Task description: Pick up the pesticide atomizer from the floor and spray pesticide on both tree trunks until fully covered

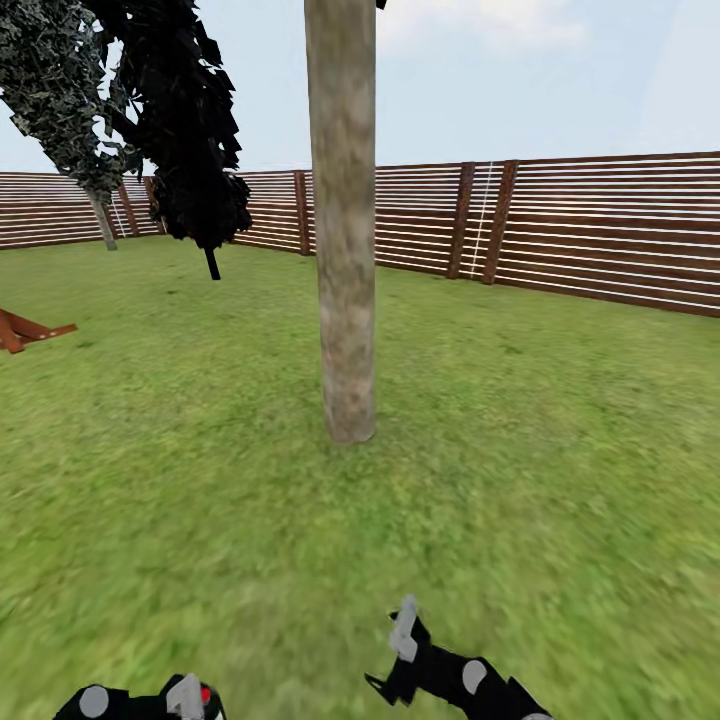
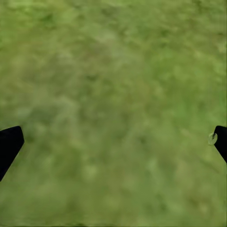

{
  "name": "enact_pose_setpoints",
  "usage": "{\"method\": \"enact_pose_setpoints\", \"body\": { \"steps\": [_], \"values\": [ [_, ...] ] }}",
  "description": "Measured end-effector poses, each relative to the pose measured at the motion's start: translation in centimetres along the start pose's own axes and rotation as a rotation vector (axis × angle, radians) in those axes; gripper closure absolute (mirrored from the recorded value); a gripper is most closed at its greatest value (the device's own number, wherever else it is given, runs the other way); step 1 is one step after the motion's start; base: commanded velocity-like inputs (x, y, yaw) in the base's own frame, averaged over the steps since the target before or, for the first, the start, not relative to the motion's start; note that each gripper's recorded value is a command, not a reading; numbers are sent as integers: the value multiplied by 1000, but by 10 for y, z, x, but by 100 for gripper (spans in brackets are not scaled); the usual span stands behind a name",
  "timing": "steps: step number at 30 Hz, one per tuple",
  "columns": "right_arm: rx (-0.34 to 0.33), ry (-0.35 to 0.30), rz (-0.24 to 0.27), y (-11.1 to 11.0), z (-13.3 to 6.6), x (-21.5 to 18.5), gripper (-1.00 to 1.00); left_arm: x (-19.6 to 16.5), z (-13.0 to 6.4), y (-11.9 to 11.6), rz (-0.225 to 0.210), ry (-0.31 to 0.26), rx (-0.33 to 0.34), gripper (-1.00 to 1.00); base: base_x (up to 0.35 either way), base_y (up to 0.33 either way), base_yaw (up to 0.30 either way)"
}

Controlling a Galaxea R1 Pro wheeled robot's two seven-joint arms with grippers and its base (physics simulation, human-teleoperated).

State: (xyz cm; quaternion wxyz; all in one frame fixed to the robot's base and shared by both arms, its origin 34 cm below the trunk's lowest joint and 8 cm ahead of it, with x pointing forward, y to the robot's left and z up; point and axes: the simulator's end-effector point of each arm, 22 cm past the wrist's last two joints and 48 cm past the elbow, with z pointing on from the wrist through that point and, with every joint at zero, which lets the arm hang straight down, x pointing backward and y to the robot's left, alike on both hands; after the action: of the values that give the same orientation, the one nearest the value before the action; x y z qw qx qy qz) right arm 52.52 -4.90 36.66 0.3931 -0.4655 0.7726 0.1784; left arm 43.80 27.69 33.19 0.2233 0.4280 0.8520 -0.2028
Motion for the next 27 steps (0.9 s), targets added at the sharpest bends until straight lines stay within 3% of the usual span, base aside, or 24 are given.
{"method": "enact_pose_setpoints", "body": {
  "steps": [3, 12, 13, 15, 21, 27],
  "values": [
    [-157, 11, -9, 31, -3, 0, -100, -6, -2, -3, 21, 6, 44, 100, 0, 0, 0],
    [-194, 13, -13, 38, -4, -1, -100, -26, 5, -12, 37, -21, 89, 100, 0, 0, 0],
    [-195, 14, -12, 38, -4, -1, 100, -27, 6, -13, 37, -22, 91, 100, 0, 0, 0],
    [-202, 15, -13, 40, -5, 0, 100, -29, 7, -14, 42, -24, 95, 100, 0, 0, 0],
    [-284, 4, -13, 60, -5, -8, 100, -45, 19, -27, 128, 9, 136, 100, 0, 0, 0],
    [-291, 4, -12, 62, -5, -8, 100, -74, 36, -41, 173, 20, 173, 100, 0, 0, 0]
  ]
}}
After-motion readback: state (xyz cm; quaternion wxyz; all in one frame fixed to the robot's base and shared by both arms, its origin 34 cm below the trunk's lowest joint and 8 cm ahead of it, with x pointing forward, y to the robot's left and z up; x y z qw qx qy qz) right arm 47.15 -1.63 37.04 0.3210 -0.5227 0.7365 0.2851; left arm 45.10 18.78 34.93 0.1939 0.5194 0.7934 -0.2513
